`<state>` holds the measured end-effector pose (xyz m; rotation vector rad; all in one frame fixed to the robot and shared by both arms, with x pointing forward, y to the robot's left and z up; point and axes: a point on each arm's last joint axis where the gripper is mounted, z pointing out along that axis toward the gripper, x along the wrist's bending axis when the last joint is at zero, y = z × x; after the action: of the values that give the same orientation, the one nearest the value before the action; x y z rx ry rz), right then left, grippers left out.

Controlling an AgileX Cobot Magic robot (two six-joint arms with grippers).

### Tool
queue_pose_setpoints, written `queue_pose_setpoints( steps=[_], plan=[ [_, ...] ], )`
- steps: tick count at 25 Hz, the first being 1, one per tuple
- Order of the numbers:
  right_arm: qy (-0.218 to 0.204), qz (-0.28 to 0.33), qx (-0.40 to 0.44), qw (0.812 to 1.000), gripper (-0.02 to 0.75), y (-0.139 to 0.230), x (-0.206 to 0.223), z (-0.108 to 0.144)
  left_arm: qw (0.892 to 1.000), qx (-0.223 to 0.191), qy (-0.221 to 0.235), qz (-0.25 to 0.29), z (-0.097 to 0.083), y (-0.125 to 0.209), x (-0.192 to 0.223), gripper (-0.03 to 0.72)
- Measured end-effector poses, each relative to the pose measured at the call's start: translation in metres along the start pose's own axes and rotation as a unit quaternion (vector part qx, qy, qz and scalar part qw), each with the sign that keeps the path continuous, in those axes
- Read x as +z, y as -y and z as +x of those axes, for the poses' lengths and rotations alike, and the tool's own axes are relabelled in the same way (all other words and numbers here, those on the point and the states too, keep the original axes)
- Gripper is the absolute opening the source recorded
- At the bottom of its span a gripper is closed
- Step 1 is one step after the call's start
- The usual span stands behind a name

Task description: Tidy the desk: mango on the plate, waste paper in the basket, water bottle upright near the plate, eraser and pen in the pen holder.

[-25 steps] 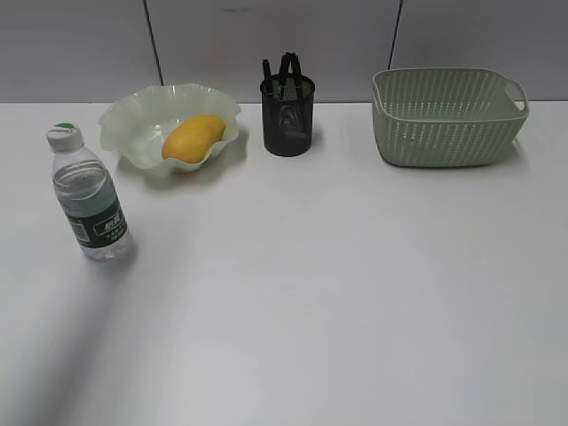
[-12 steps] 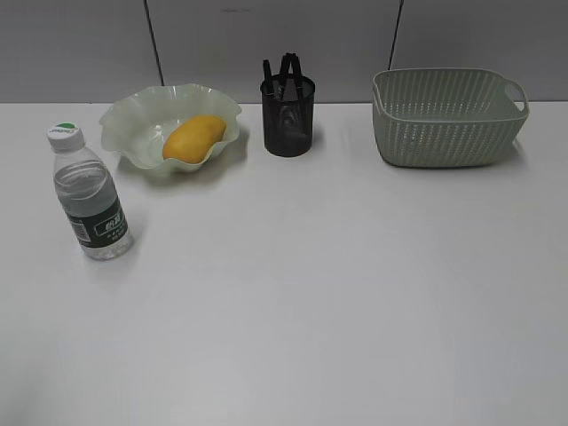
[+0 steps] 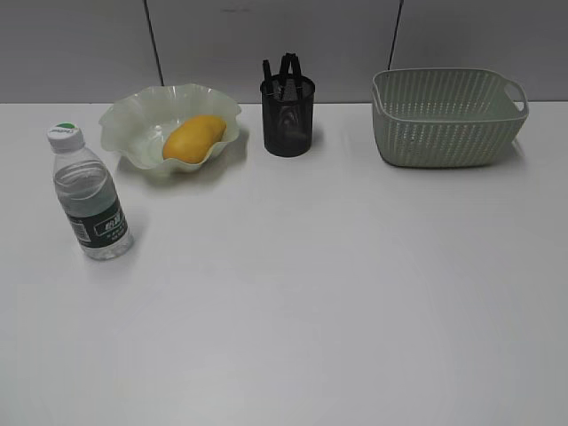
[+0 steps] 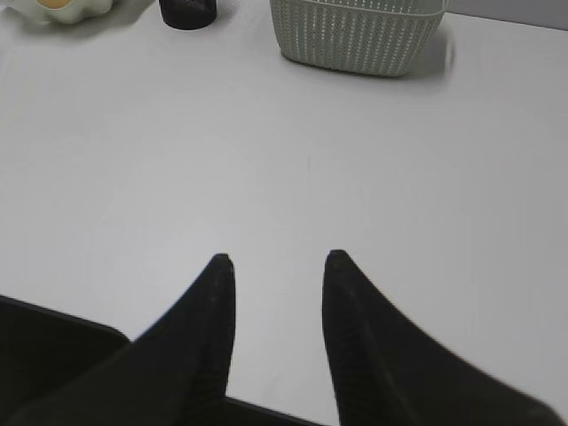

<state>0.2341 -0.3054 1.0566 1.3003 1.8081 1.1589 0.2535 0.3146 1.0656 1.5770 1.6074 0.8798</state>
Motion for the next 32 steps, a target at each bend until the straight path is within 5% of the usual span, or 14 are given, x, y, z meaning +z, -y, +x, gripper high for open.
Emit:
queue_pose_setpoints(
  steps=[10,32],
  plan=[
    [0.0,-0.001,0.0,1.0,0.279,0.0,0.0,0.0,0.998,-0.019,0.025,-0.06,0.002,0.013,-0.018,0.376],
    [0.013,0.0,0.014,1.0,0.279,0.0,0.0,0.002,0.998,-0.023,0.017,-0.061,0.002,0.013,-0.019,0.299]
  ],
)
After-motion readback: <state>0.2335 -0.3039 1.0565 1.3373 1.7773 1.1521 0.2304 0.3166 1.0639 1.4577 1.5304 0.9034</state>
